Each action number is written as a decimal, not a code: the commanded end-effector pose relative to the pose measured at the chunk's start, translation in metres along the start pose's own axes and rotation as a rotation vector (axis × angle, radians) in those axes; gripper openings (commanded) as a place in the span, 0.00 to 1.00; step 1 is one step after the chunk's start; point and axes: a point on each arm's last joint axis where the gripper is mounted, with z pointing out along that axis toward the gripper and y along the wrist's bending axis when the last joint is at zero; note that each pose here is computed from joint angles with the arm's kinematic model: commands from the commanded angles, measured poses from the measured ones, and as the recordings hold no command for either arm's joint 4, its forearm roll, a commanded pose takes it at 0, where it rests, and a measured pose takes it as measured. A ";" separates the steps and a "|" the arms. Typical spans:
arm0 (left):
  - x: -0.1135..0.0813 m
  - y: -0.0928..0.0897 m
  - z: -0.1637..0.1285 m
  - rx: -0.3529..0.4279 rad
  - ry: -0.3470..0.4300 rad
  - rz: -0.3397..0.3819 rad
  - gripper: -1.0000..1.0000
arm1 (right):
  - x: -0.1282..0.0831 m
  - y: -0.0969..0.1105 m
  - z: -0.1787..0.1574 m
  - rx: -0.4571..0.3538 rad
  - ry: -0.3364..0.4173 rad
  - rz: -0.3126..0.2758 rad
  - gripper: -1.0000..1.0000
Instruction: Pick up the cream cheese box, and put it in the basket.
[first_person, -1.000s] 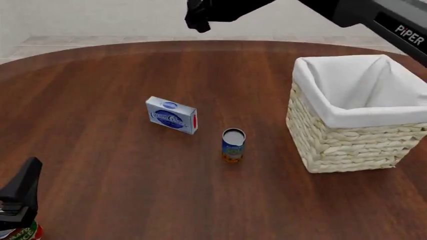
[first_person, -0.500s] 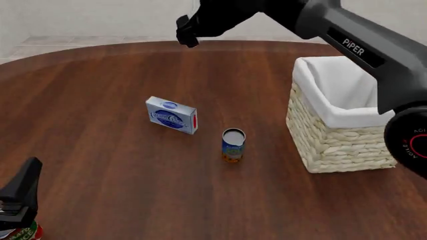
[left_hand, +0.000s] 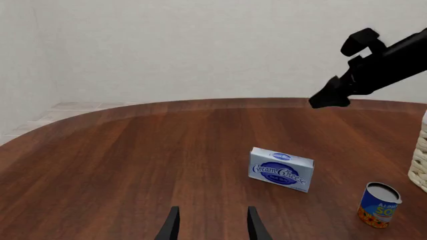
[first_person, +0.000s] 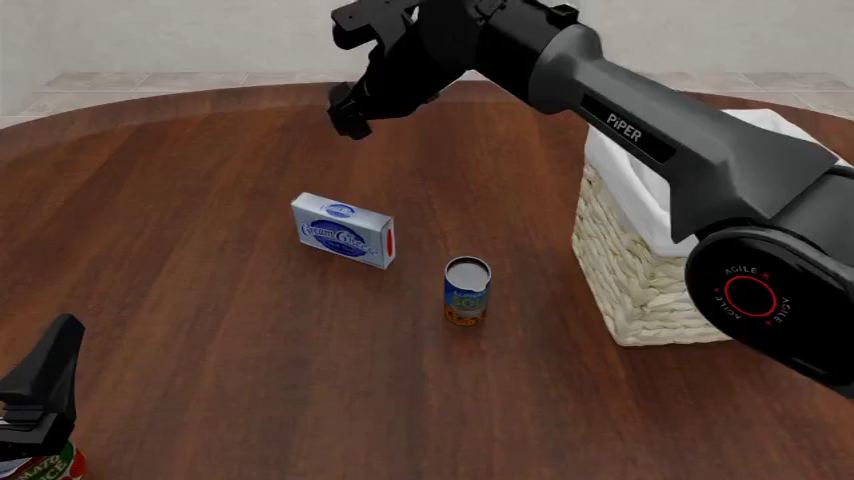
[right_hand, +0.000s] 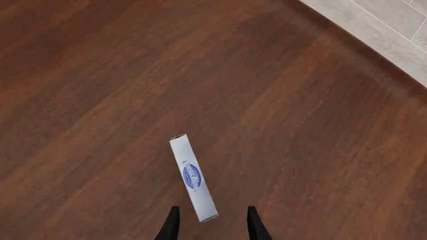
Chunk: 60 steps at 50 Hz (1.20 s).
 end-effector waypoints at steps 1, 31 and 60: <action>0.000 0.000 0.000 0.000 0.000 0.000 1.00 | 0.011 0.004 0.018 -0.012 0.053 -0.033 1.00; 0.000 0.000 0.000 0.000 0.000 0.000 1.00 | 0.014 0.008 0.050 -0.029 0.120 -0.083 1.00; 0.000 0.000 0.000 0.001 0.000 0.000 1.00 | 0.015 0.013 0.076 -0.039 0.147 -0.092 1.00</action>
